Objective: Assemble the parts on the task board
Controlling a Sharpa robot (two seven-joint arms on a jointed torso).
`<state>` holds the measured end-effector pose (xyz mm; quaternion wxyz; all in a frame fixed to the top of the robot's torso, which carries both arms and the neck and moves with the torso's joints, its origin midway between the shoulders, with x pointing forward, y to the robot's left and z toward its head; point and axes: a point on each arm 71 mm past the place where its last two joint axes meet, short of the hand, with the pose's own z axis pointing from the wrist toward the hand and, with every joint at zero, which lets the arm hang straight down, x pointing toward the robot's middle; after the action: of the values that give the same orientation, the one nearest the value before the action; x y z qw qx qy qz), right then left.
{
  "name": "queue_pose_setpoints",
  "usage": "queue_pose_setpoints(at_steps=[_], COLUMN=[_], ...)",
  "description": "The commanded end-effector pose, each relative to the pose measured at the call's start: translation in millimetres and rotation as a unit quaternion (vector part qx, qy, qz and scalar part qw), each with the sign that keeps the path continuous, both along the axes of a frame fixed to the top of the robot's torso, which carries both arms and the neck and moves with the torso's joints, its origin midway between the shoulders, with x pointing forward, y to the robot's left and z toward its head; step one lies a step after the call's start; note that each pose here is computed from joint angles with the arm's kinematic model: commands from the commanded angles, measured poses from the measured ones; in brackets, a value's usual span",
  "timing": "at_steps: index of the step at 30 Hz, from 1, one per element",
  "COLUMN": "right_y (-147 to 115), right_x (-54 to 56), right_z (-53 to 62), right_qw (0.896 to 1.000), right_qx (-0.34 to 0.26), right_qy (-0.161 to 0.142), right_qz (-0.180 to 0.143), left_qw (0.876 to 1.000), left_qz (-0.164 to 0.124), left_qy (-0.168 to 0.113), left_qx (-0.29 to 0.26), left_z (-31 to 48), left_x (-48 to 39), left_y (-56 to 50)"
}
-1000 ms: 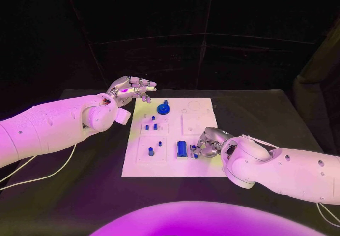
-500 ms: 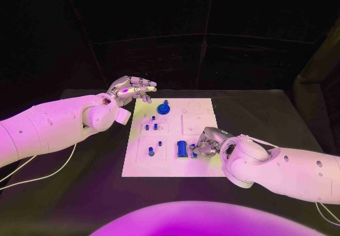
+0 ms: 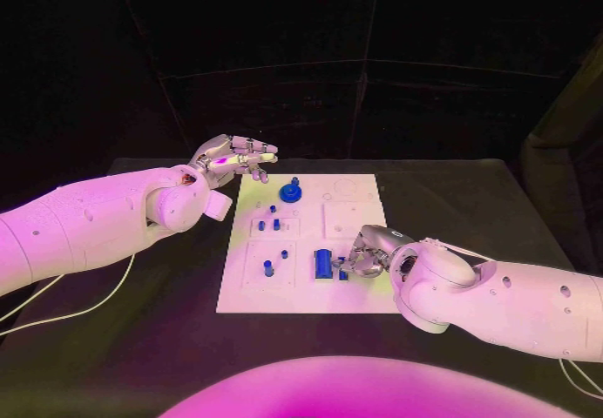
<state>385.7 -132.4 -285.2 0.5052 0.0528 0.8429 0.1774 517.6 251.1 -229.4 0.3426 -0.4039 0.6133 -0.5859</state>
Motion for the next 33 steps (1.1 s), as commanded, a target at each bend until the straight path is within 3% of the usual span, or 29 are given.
queue_pose_setpoints(at_steps=[1, 13, 18, 21, 25, 29, 30, 33], right_y=[1.7, -19.3, -38.2, -49.6, -62.3, -75.1, -78.5, -80.5], right_x=[-1.4, 0.4, 1.8, 10.4, 28.6, 52.9, 61.5, 78.5], right_z=[1.8, 7.5, 12.3, 18.8, 28.5, 36.8, 39.0, 43.1], right_qw=[1.000, 0.999, 0.996, 0.990, 0.970, 0.937, 0.922, 0.901], right_qx=[-0.001, 0.018, 0.074, 0.132, 0.235, 0.342, 0.379, 0.427], right_qy=[-0.003, -0.039, -0.042, -0.034, -0.026, -0.020, -0.023, -0.030], right_qz=[0.010, -0.010, -0.028, -0.038, -0.048, -0.067, -0.071, -0.072], left_qw=[1.000, 1.000, 1.000, 1.000, 1.000, 1.000, 0.999, 0.999], left_qz=[-0.007, -0.007, -0.005, -0.003, 0.002, 0.024, 0.030, 0.043], left_qy=[-0.001, -0.002, -0.004, -0.006, -0.010, -0.013, -0.015, -0.022], left_qx=[-0.002, -0.002, -0.002, -0.002, -0.002, -0.015, -0.018, -0.023], left_z=[1.6, 1.6, 1.7, 1.6, 1.3, 0.9, 0.8, -0.1], left_x=[0.1, 0.3, 1.0, 1.8, 3.5, 7.0, 7.9, 9.9], left_y=[-1.4, -1.4, -0.7, -0.2, -0.1, 1.2, 1.8, 3.3])
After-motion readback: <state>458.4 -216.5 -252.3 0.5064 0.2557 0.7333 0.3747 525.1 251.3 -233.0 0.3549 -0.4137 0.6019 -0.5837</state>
